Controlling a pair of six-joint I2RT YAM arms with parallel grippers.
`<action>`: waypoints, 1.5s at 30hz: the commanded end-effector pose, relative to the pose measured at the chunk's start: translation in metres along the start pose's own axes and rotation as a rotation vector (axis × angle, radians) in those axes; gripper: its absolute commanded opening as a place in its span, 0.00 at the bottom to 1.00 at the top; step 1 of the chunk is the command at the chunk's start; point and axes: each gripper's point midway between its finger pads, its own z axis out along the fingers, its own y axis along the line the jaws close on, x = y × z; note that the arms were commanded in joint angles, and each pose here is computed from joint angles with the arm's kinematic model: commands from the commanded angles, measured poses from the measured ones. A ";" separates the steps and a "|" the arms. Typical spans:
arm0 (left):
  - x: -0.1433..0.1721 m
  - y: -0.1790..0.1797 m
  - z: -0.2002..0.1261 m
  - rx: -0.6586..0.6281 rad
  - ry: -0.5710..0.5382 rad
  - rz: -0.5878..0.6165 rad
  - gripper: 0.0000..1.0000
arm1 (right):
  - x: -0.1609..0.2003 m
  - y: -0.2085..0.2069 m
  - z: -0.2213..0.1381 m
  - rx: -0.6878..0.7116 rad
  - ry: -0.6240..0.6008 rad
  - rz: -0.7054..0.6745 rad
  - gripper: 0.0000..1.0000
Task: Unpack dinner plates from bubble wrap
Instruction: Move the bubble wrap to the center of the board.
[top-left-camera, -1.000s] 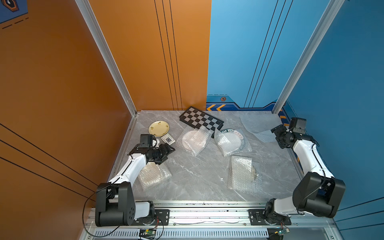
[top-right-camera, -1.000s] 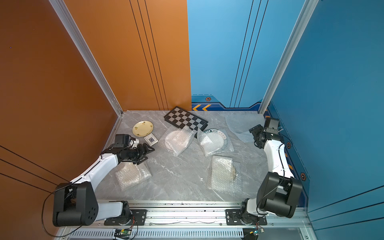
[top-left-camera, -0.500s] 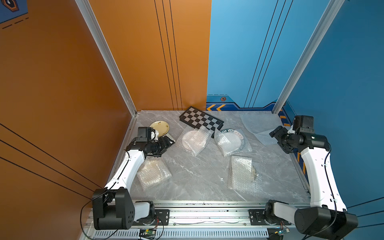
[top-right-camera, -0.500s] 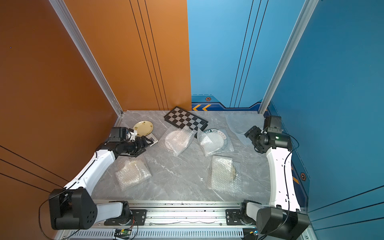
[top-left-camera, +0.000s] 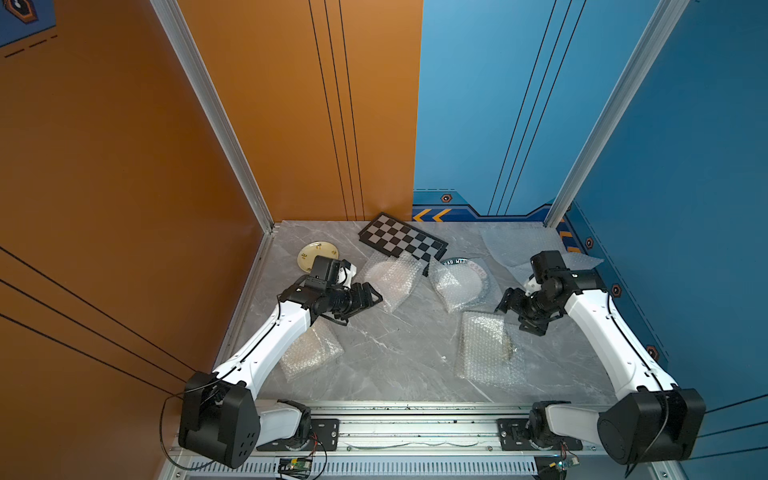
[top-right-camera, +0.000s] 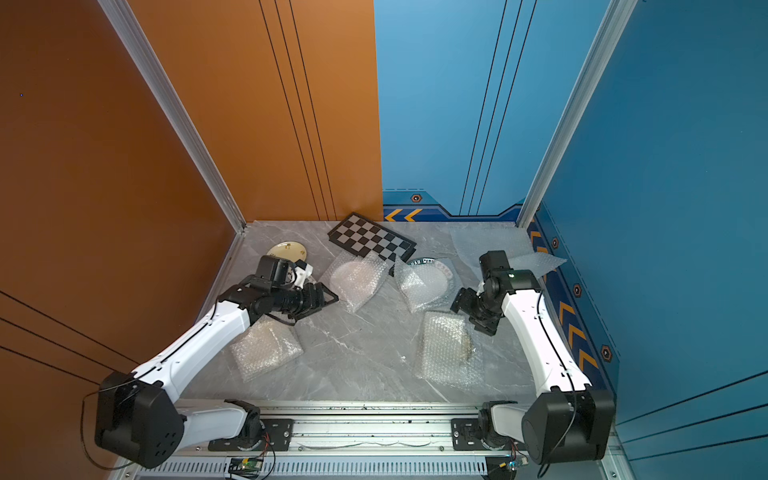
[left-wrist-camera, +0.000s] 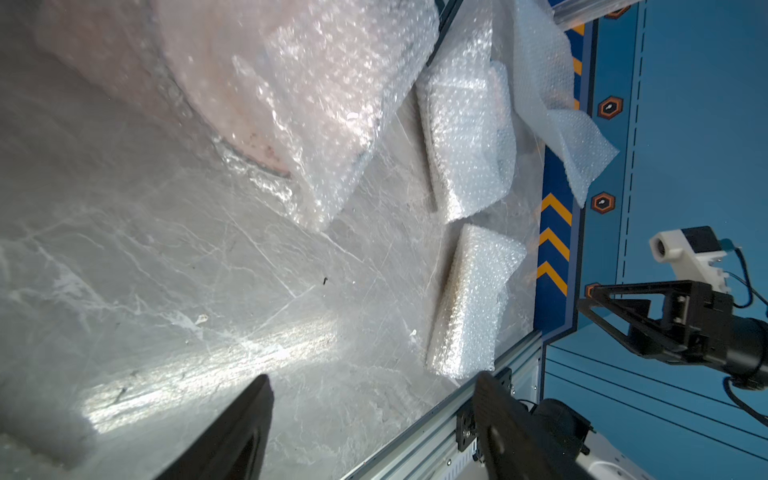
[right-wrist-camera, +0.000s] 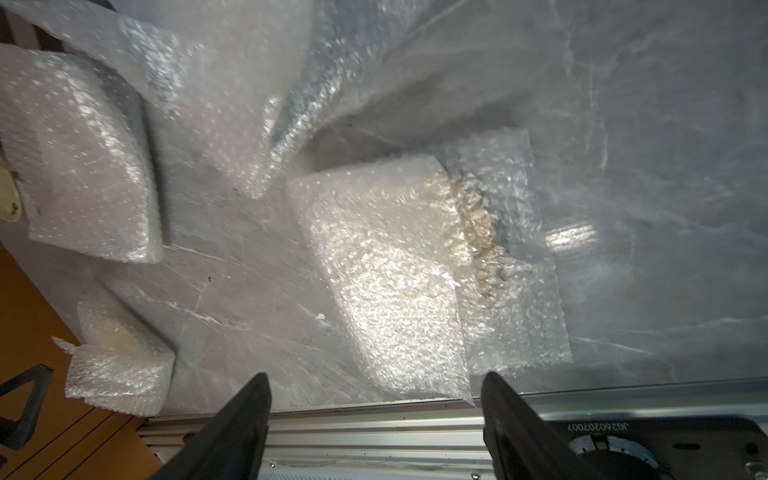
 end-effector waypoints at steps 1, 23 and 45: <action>0.015 0.007 0.009 0.009 0.024 -0.033 0.77 | 0.018 -0.009 0.016 -0.001 0.056 -0.007 0.81; 0.036 0.007 0.026 -0.012 0.075 -0.033 0.75 | -0.031 -0.005 0.064 0.099 0.048 -0.134 0.81; 0.036 0.014 0.030 -0.026 0.075 -0.063 0.75 | -0.030 0.027 0.096 0.037 0.172 -0.327 0.71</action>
